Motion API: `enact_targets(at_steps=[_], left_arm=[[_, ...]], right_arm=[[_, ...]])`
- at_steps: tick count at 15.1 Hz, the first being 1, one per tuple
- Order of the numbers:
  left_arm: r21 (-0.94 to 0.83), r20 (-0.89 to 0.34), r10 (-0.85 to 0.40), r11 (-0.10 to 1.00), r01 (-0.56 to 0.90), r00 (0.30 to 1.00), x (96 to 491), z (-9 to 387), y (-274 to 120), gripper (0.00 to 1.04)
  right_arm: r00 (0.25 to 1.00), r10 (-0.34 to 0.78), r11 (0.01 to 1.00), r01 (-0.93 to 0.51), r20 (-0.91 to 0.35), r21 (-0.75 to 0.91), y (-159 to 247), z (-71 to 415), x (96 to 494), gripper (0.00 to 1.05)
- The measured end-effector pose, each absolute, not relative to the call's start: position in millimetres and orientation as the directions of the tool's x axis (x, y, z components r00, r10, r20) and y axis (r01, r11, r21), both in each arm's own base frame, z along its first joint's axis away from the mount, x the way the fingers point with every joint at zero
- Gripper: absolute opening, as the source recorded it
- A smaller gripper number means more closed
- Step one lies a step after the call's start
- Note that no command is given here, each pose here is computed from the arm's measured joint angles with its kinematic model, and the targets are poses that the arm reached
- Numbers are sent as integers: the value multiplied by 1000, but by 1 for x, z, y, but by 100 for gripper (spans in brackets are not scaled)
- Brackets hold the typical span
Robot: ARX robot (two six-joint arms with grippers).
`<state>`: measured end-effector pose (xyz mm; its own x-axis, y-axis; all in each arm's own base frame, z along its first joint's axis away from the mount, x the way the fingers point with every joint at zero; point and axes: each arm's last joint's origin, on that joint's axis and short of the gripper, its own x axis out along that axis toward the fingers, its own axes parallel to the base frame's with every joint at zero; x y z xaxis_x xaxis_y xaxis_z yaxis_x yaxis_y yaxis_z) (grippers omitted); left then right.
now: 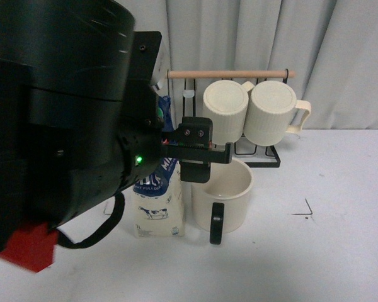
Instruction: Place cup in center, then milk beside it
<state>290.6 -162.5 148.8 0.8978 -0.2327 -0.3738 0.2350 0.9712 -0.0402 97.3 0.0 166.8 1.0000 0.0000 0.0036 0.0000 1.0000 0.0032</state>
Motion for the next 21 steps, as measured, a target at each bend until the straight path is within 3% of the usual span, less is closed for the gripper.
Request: enact_targets(at_steps=[2, 3, 6, 8, 9, 12, 14, 16, 18, 21], left_arm=[[-15, -353, -283, 955, 297, 892, 269, 162, -135, 97], [1, -356, -282, 953, 302, 891, 261, 164, -121, 100], [-14, -387, -317, 941, 338, 866, 221, 166, -63, 98], [11, -262, -335, 937, 350, 905, 213, 180, -60, 96], [30, -157, -257, 964, 265, 954, 214, 179, -62, 89], [27, -63, -4, 1000, 6, 998, 190, 163, -37, 62], [-2, 37, 12, 1000, -12, 999, 184, 172, -30, 46], [13, -53, -2, 1000, 3, 999, 167, 155, -22, 20], [7, -15, 2, 1000, -2, 1000, 161, 162, -17, 2], [3, -23, 3, 1000, -3, 1000, 148, 162, -11, 2]], right_arm=[[1000, 0, 1000, 0, 4, 3, 0, 167, 97, 98], [1000, 0, 1000, 0, 4, 3, 0, 167, 97, 98], [1000, 0, 1000, 0, 4, 3, 0, 167, 97, 98], [1000, 0, 1000, 0, 4, 3, 0, 167, 97, 98], [1000, 0, 1000, 0, 4, 3, 0, 167, 97, 98], [1000, -3, 1000, 3, 3, 3, 0, 167, 97, 98], [1000, 0, 1000, 0, 4, 3, 0, 167, 97, 98], [1000, -1, 1000, 1, 4, 3, 0, 167, 97, 98], [1000, 0, 1000, 0, 4, 3, 0, 167, 97, 98], [1000, 0, 1000, 0, 4, 3, 0, 167, 97, 98]])
